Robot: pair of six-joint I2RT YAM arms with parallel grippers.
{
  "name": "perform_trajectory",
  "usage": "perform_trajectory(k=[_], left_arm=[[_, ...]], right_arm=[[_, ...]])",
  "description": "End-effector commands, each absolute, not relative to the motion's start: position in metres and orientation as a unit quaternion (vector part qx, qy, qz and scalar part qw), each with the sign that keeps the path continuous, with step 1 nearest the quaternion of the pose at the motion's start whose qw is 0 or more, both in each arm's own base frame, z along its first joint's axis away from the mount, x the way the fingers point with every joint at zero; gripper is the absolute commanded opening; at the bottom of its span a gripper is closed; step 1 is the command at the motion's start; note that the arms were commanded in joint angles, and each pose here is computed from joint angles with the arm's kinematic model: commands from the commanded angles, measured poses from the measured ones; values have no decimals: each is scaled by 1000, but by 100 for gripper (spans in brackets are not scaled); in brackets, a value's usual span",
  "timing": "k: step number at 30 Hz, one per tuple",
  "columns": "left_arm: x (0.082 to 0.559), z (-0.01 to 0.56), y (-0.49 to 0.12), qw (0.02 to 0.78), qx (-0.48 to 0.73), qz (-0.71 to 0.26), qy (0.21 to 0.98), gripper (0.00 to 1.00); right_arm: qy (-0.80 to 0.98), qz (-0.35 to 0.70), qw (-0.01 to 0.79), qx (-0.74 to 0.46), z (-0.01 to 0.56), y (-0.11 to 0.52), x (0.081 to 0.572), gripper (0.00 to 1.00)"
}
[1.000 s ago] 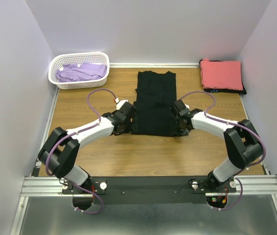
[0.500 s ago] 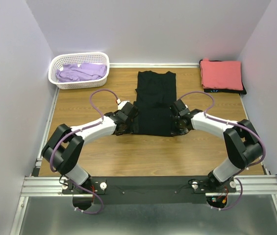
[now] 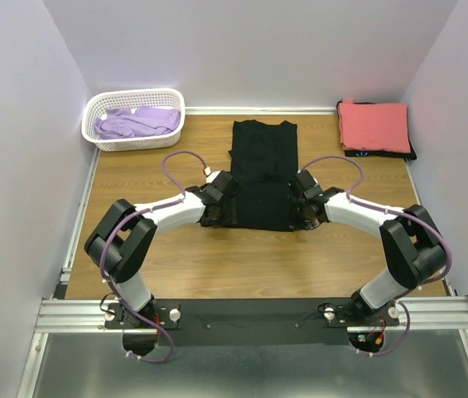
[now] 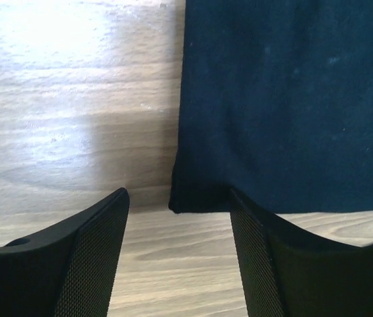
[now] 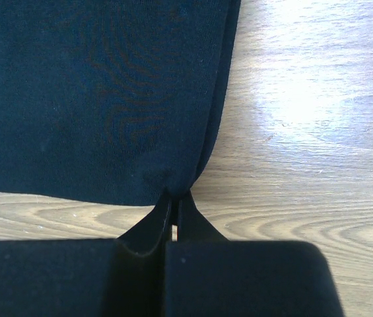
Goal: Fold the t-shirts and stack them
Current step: Fold the tshirt
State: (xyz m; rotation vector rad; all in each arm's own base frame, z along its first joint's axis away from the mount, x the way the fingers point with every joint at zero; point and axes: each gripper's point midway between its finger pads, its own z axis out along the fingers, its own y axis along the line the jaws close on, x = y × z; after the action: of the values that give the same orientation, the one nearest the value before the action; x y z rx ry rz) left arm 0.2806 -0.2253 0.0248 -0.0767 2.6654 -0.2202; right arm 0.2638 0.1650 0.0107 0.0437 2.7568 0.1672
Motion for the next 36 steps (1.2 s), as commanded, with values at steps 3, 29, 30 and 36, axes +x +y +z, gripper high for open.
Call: perform_trajectory(k=[3, 29, 30, 36], left_arm=[[270, 6, -234, 188, -11, -85, 978, 69], [232, -18, -203, 100, 46, 18, 994, 62], [232, -18, -201, 99, 47, 23, 994, 62], [233, -24, -196, 88, 49, 55, 993, 57]], right_arm=[[994, 3, 109, 1, -26, 136, 219, 1], [991, 11, 137, -2, -11, 138, 229, 1], [990, 10, 138, -1, -11, 138, 230, 1], [990, 10, 143, -4, -11, 138, 231, 1]])
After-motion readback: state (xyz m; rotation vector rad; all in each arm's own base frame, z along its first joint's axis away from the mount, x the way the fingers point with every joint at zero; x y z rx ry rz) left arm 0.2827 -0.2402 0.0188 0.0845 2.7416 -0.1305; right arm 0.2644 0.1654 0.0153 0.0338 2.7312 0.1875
